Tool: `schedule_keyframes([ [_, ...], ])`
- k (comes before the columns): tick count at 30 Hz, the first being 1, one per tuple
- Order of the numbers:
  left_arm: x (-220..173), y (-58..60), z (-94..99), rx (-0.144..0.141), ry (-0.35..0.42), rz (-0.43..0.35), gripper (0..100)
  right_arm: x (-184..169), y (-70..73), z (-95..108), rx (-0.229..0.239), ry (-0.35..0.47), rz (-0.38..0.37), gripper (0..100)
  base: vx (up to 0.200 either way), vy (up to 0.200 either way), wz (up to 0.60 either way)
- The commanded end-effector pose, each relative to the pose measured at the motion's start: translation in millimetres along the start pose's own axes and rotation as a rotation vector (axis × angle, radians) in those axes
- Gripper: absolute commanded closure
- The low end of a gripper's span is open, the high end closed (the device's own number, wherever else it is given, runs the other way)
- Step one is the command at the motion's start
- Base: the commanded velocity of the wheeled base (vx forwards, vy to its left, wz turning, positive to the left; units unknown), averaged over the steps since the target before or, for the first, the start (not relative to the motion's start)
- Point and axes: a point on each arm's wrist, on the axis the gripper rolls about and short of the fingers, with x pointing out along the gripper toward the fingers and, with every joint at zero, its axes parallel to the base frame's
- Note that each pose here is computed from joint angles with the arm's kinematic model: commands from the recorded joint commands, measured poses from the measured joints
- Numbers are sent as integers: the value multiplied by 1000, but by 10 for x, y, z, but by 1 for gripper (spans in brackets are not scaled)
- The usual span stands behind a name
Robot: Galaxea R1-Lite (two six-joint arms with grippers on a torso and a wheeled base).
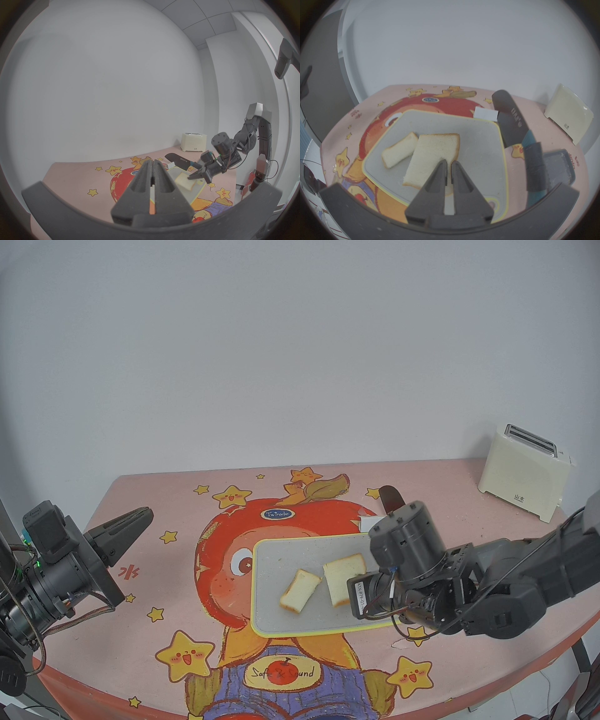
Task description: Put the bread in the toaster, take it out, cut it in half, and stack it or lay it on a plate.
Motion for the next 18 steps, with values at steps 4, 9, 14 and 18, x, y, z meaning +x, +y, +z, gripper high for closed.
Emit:
schedule_keyframes([
  [4, -63, -15, 85, 11, -41, 2, 100, -580, -283, 94, 45, -101, 37, 100, 0, 0, 0],
  [9, -71, -7, 91, 13, -44, 8, 100, -784, -501, -77, -20, -99, 18, 100, 0, 0, 0],
  [14, -73, -8, 95, 15, -47, 8, 100, -897, -772, -18, 35, -147, -38, 100, 0, 0, 0],
  [18, -90, -11, 21, 9, -16, 10, 100, -1098, -1066, -44, 95, -177, -24, 100, 0, 0, 0],
])
